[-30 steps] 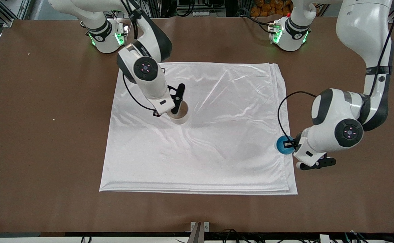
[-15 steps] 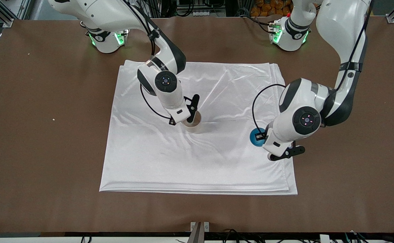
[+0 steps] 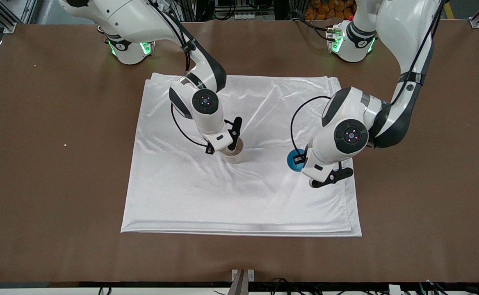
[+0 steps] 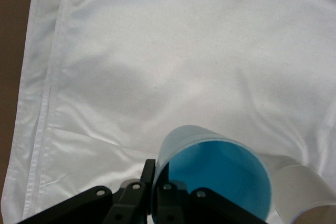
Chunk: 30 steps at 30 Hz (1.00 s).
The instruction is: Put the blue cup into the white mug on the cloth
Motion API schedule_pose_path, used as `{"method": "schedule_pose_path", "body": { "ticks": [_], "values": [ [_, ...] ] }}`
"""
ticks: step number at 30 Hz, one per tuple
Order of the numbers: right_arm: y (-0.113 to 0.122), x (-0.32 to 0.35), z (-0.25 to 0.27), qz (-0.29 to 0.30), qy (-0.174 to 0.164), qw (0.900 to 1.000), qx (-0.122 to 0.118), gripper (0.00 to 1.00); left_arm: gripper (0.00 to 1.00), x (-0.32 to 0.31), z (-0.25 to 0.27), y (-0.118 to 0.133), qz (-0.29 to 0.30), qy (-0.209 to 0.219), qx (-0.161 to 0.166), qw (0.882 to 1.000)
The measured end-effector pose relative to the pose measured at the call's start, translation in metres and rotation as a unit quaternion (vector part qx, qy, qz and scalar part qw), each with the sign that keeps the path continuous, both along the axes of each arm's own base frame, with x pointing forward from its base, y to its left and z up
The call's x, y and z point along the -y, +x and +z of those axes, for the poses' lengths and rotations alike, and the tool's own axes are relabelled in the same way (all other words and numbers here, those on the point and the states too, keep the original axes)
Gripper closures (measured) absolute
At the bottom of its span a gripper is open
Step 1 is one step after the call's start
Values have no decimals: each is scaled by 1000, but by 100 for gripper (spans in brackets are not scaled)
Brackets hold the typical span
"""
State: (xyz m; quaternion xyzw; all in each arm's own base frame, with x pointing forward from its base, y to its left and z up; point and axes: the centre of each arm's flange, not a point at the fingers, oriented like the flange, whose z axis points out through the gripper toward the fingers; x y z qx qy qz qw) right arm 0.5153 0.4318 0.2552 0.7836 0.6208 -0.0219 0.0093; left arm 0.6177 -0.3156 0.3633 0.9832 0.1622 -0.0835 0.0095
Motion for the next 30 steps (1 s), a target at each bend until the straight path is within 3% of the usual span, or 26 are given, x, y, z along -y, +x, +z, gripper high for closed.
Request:
{"method": "schedule_pose_path", "body": {
  "ticks": [9, 11, 16, 20, 21, 22, 23, 30],
  "values": [
    [-3, -1, -6, 6, -4, 1000, 3, 80, 95, 39, 7, -18, 11, 2, 4, 1000],
    [-4, -3, -6, 6, -4, 1000, 4, 72, 95, 46, 8, -22, 15, 3, 4, 1000],
    [-3, -3, -4, 5, -3, 1000, 6, 68, 95, 58, 8, -29, 22, 5, 4, 1000],
    [-1, -3, 3, 3, 0, 1000, 11, 52, 95, 65, 8, -34, 29, 7, 4, 1000],
    [1, -3, 6, 2, 2, 1000, 13, 44, 95, 67, 8, -35, 31, 7, 4, 999],
    [2, -2, 9, 1, 3, 1000, 16, 44, 95, 68, 8, -35, 33, 7, 5, 999],
    [4, -2, 13, -1, 5, 1000, 19, 35, 95, 70, 8, -36, 34, 7, 6, 999],
    [19, 13, 64, -22, 18, 999, 45, 6, 95, 84, 11, -42, 43, 4, 11, 999]
  ]
}}
